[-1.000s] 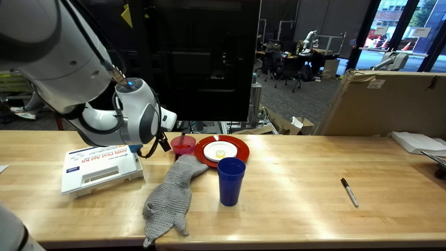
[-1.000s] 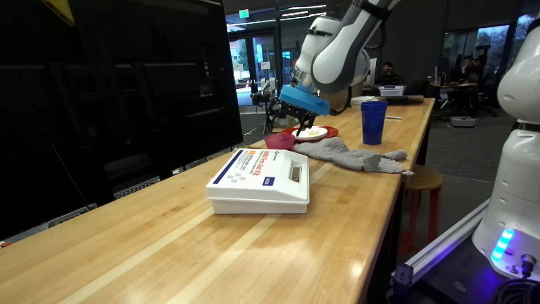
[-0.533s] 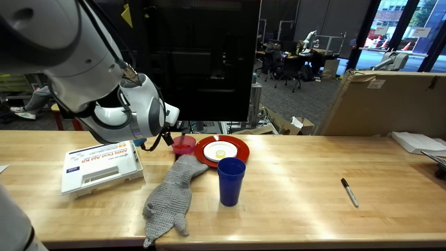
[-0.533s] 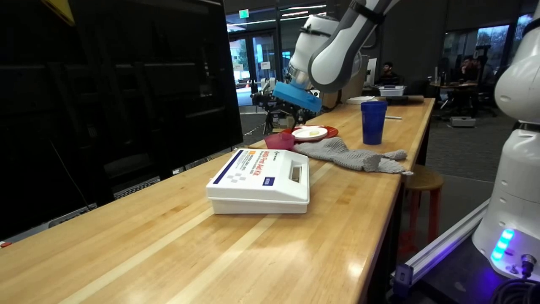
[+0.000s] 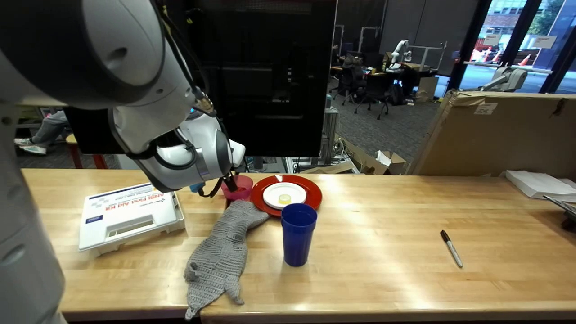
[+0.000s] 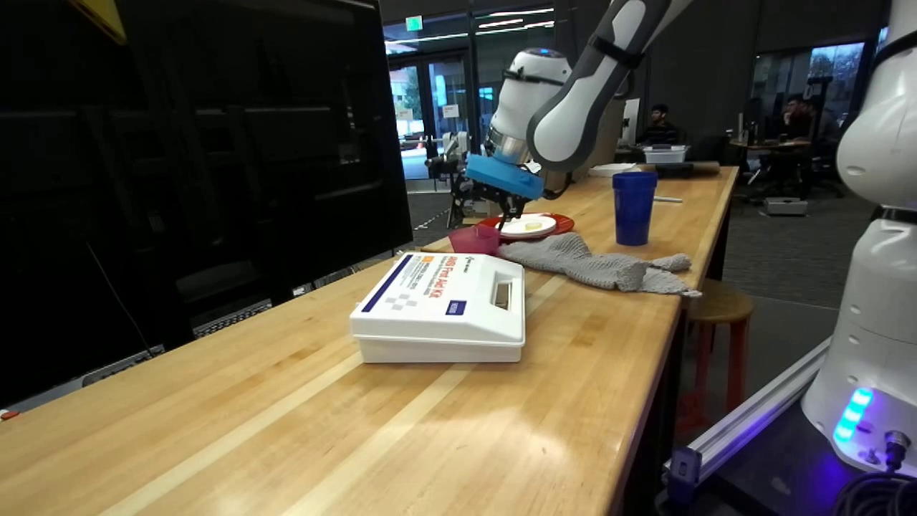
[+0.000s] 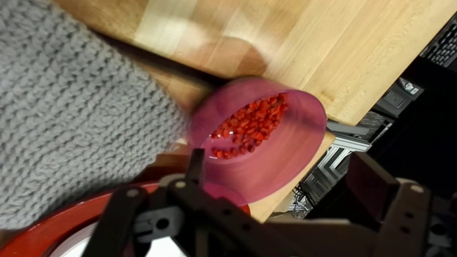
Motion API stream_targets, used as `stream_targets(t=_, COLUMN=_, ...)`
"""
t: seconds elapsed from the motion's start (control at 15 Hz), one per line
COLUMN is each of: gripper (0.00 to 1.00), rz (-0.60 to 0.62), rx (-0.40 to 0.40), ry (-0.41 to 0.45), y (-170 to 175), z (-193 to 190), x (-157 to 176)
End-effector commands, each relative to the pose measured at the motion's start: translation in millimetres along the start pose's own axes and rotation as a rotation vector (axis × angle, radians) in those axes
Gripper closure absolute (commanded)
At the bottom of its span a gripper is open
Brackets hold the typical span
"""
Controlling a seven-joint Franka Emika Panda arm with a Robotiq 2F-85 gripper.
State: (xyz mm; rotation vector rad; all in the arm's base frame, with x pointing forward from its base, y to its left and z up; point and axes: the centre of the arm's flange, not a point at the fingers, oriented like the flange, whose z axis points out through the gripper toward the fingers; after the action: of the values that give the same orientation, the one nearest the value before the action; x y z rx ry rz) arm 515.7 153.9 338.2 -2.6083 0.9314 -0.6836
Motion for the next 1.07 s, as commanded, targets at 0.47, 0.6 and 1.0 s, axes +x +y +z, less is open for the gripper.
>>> stream_targets(t=0.47, gripper=0.00, rz=0.037, rx=-0.024, ry=0.007, y=-28, z=16, x=5)
stream_targets(t=0.6, gripper=0.00, rz=0.027, rx=-0.022, ry=0.011, y=-38, z=7, x=6)
stream_targets(t=1.0, gripper=0.00, rz=0.097, rx=-0.089, ry=-0.025, y=-53, z=-10, x=-2)
